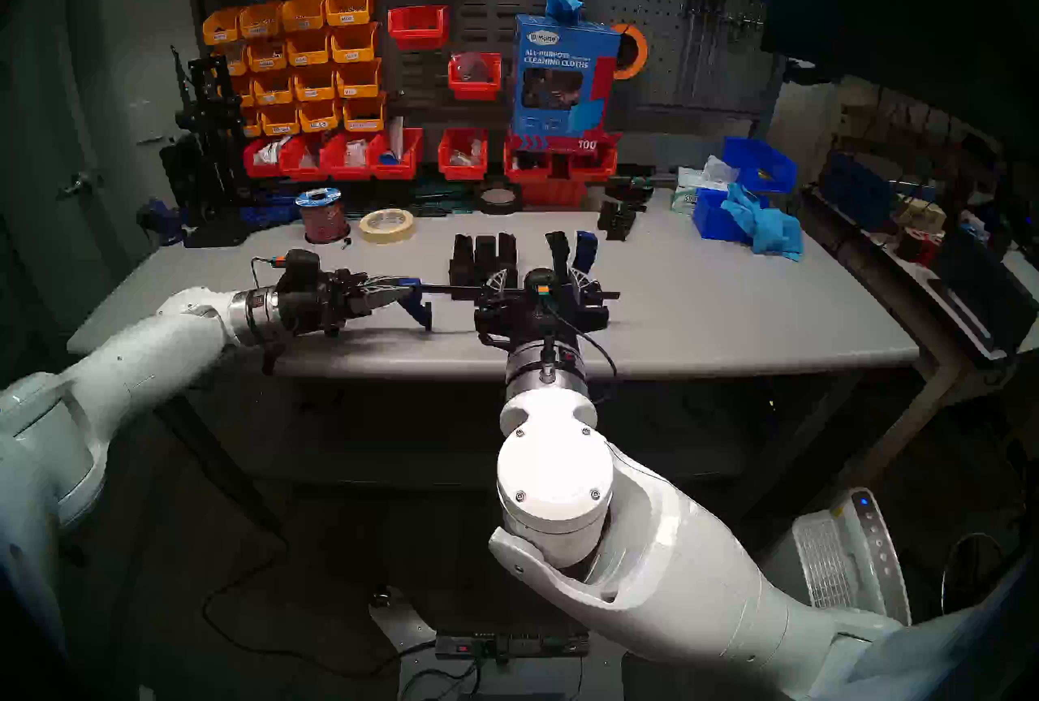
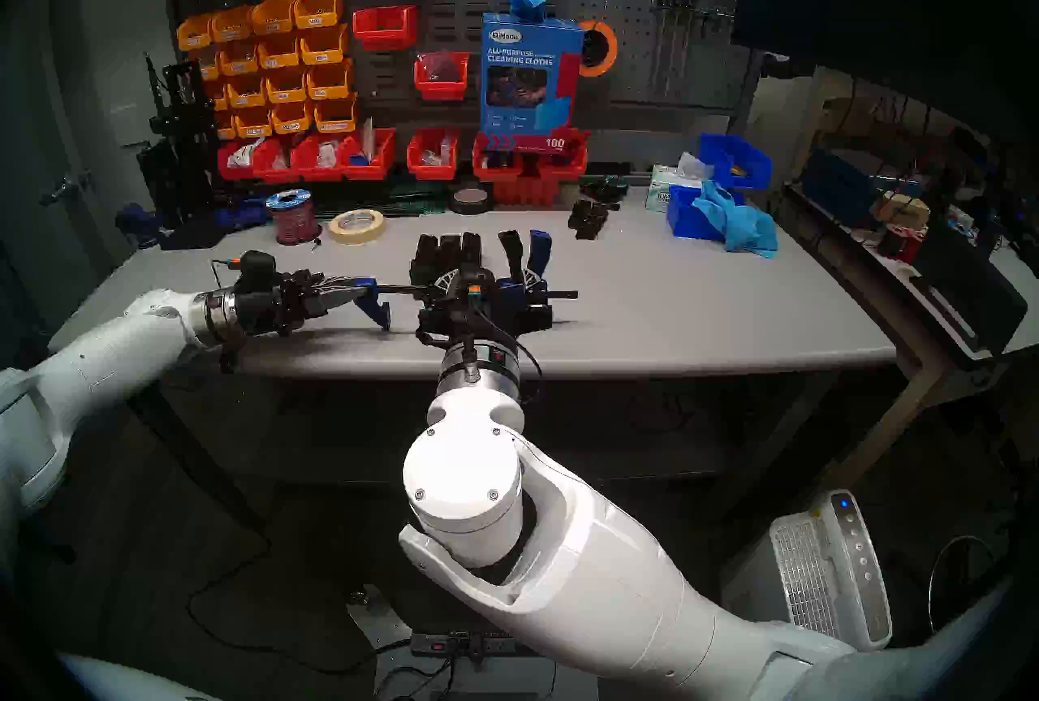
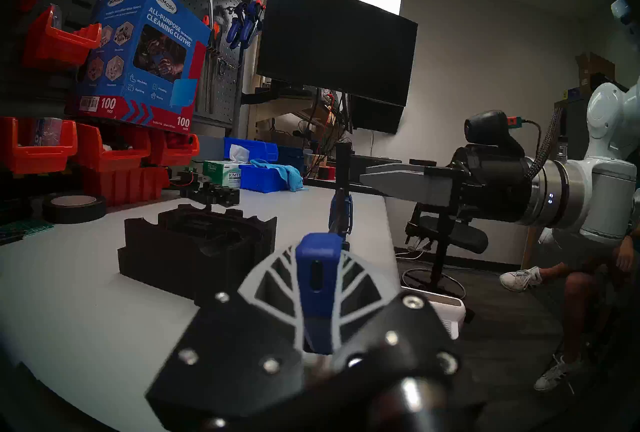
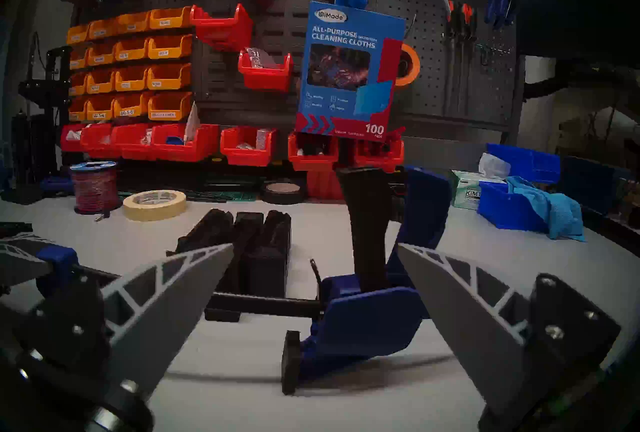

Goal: Clamp the two 3D printed pieces together with the clamp

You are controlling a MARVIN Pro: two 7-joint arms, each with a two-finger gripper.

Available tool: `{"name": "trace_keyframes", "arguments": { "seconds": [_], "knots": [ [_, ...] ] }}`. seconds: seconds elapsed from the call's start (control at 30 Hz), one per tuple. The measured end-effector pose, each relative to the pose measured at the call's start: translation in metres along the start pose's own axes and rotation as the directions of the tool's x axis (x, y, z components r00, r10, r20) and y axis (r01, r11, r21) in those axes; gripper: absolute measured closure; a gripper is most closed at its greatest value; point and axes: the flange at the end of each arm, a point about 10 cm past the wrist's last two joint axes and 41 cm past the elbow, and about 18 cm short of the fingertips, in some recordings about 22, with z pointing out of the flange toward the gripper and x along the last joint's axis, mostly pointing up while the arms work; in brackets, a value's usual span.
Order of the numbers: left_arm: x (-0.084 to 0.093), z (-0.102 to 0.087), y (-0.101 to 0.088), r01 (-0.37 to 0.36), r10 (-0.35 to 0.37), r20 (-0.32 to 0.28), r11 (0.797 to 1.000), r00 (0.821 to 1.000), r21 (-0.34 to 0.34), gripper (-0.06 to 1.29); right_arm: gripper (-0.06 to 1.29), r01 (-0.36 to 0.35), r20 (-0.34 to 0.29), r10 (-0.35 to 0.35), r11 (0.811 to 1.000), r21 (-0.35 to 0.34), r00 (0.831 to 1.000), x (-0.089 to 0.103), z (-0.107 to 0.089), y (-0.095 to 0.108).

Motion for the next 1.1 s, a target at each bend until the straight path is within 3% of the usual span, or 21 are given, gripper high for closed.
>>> {"name": "trace_keyframes", "arguments": {
  "seconds": [0.8,1.1],
  "knots": [
    [0.0,0.0,0.0,0.0,0.0,0.0,1.0,1.0,0.0,1.16,-0.01,0.008,0.005,-0.008,0.997,-0.076,1.0,0.006,-0.009,0.001],
    [0.0,0.0,0.0,0.0,0.0,0.0,1.0,1.0,0.0,1.16,-0.01,0.029,0.009,-0.028,0.995,-0.094,1.0,0.009,0.003,0.012]
  ]
}}
